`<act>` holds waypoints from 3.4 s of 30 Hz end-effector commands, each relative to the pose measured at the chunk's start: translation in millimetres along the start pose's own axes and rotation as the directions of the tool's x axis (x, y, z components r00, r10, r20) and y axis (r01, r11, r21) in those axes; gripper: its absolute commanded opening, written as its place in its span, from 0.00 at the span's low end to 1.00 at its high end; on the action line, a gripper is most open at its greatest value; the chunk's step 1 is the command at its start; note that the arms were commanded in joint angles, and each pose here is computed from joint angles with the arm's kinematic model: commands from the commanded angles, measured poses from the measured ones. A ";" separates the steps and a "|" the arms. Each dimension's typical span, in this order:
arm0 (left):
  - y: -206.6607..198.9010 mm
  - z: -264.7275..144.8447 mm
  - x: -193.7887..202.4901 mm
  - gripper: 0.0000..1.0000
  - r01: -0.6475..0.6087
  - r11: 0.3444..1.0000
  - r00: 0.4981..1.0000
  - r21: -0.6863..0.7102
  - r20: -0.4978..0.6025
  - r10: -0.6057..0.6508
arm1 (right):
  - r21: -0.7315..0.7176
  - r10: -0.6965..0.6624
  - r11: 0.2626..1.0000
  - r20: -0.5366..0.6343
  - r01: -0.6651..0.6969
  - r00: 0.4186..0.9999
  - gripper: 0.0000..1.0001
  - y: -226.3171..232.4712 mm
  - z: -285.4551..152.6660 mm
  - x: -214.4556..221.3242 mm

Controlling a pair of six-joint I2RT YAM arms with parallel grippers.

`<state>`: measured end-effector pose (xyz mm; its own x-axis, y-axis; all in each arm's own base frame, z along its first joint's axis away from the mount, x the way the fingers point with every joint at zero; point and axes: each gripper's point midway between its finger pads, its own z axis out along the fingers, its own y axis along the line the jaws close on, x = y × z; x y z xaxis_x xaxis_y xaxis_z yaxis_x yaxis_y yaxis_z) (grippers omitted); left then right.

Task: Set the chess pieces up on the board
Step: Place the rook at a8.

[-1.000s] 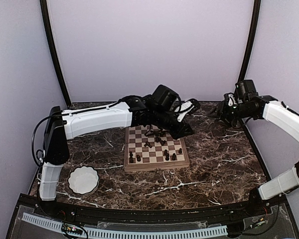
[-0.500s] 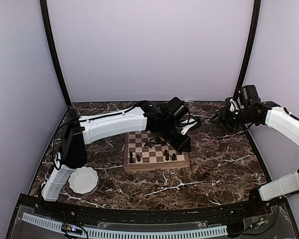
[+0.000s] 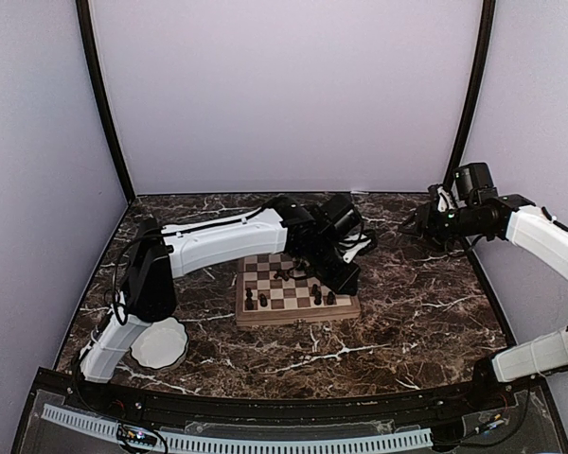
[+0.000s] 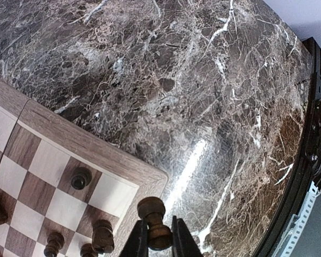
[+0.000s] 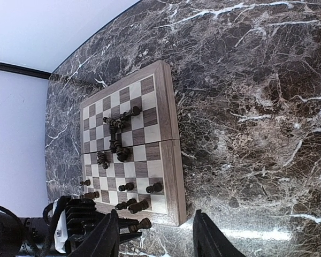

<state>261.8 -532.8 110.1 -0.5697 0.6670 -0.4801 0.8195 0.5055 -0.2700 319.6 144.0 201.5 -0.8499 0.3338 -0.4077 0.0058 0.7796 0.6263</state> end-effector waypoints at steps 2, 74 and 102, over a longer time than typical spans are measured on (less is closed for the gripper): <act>3.7 -1.3 0.2 0.00 0.018 1.000 1.000 -0.024 -0.011 -0.018 | -0.032 -0.024 0.999 0.028 0.025 0.999 0.48 5.8 -4.0 -3.4; 32.6 22.3 21.7 0.13 0.093 0.991 0.991 -0.098 -0.083 -0.101 | -0.061 -0.013 0.998 0.001 0.013 1.000 0.48 2.8 5.2 6.1; 17.1 2.9 -4.9 0.30 0.072 0.997 0.997 -0.038 -0.001 -0.072 | -0.071 -0.014 0.997 -0.002 0.013 1.000 0.48 5.9 5.6 3.6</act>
<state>274.1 -522.9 74.9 -0.6413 0.6554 -0.3990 0.7641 0.5928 -0.2544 314.5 151.9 193.8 -0.8620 0.3183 -0.3946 -0.0244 0.7514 0.6594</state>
